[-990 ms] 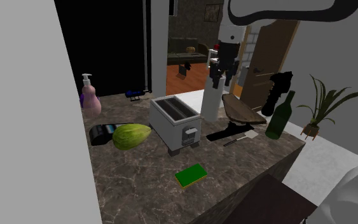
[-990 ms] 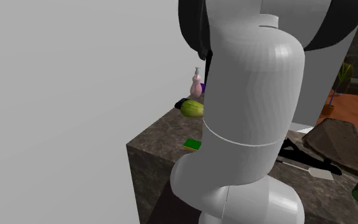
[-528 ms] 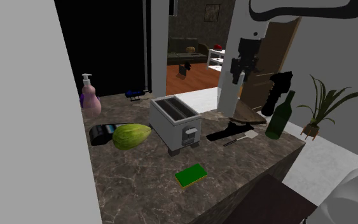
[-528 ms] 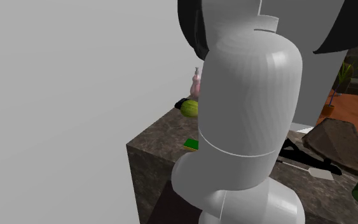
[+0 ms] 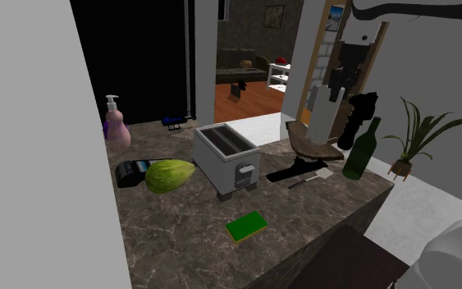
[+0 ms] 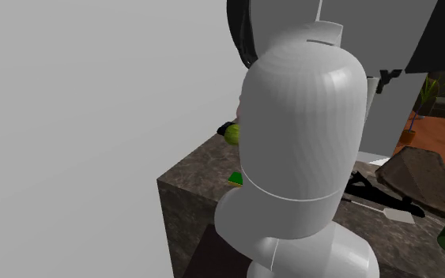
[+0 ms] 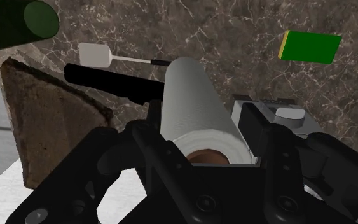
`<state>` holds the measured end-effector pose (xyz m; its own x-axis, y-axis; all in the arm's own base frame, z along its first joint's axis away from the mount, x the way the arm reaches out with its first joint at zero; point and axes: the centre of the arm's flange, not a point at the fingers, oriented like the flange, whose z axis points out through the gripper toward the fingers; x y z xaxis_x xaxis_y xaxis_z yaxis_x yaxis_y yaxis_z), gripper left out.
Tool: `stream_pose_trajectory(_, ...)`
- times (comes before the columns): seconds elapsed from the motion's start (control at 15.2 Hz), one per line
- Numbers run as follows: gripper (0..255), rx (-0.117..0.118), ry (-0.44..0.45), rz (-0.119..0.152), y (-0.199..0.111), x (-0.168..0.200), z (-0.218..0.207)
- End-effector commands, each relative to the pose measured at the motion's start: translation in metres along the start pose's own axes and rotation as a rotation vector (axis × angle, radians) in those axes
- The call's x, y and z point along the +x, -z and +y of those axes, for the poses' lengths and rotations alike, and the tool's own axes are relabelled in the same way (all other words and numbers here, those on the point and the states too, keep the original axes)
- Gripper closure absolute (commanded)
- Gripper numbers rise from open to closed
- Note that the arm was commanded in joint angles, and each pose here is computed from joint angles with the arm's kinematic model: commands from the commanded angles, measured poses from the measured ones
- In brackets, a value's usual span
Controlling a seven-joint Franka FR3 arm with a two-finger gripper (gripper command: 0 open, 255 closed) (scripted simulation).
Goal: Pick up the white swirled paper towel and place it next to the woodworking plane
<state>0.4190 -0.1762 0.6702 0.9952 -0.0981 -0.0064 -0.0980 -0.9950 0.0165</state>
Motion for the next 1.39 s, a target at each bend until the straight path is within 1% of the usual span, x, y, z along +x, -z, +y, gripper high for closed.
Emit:
stream_pose_trajectory(0.0,255,0.0,0.001,0.0,0.006,-0.007,0.025)
stream_pose_trajectory(0.33,255,0.0,0.001,0.0,0.018,-0.027,0.087)
stream_pose_trajectory(0.4,255,0.0,0.001,0.0,0.018,-0.028,0.09)
stream_pose_trajectory(1.32,255,0.0,0.001,0.0,-0.056,-0.028,0.088)
